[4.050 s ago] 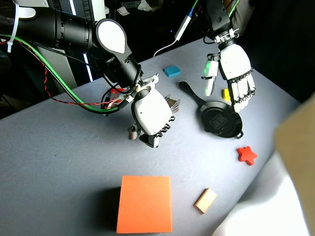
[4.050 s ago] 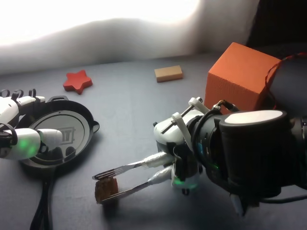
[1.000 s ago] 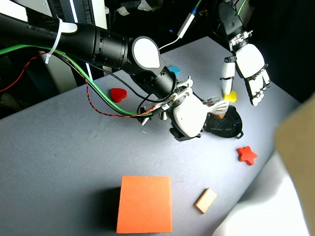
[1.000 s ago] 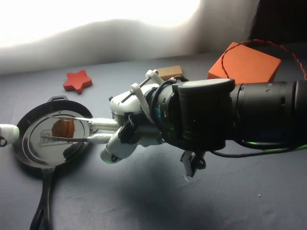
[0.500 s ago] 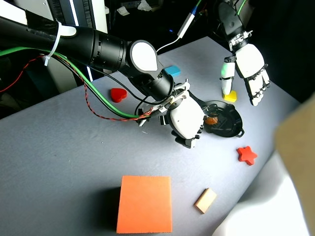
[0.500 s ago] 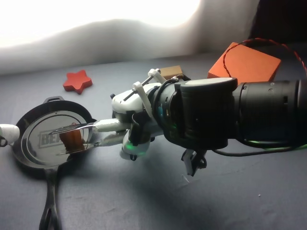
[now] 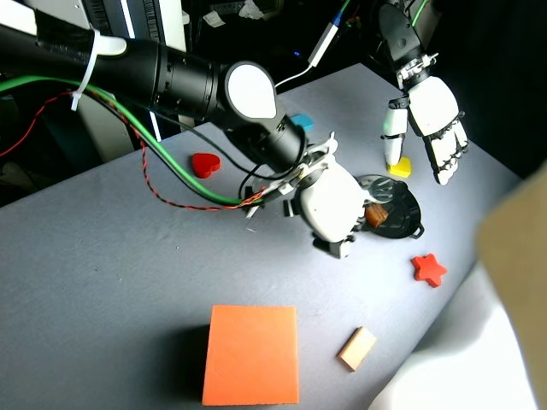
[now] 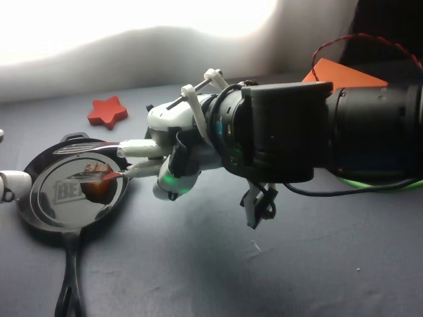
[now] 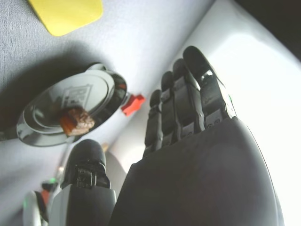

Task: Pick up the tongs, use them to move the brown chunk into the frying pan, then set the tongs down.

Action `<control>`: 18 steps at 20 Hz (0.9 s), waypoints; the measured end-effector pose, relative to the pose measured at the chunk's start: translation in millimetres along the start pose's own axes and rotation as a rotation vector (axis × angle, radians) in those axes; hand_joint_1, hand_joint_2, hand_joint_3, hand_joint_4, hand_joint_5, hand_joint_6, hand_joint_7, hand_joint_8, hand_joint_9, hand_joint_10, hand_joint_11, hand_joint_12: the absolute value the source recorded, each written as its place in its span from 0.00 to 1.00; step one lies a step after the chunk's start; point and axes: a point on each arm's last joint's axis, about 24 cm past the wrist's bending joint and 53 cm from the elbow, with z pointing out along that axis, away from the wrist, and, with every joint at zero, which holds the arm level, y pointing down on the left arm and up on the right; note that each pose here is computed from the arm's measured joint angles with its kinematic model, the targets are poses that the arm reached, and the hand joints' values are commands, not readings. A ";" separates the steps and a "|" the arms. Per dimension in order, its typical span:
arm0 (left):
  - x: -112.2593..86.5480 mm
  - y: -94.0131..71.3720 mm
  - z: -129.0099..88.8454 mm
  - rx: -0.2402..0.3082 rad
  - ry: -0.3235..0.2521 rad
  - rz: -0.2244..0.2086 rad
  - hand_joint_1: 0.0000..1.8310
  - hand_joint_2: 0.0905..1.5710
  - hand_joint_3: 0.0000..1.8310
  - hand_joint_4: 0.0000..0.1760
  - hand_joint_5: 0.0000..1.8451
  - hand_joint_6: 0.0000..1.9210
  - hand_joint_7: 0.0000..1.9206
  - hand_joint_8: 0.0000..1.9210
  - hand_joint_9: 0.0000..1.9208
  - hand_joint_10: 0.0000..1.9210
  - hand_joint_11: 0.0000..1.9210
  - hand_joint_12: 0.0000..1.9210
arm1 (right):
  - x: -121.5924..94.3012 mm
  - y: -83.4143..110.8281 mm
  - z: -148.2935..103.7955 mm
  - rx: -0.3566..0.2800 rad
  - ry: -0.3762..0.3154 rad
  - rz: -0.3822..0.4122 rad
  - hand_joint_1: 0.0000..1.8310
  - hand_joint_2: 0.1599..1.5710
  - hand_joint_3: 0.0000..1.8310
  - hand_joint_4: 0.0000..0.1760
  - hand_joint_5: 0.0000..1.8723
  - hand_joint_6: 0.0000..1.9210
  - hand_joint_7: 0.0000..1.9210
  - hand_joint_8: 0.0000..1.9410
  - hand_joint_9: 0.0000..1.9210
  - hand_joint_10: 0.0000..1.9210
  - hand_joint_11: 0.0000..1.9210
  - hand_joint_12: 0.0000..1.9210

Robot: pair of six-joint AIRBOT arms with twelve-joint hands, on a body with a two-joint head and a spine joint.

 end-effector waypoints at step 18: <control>34.3 -70.9 -14.6 0.135 0.058 -0.037 0.00 0.81 0.00 0.26 0.06 0.00 0.11 0.00 0.13 0.00 0.00 0.46 | 27.3 -32.4 -62.0 -0.302 0.061 -0.644 0.35 0.88 0.00 0.00 0.21 0.52 0.30 0.44 0.22 0.61 0.05 0.92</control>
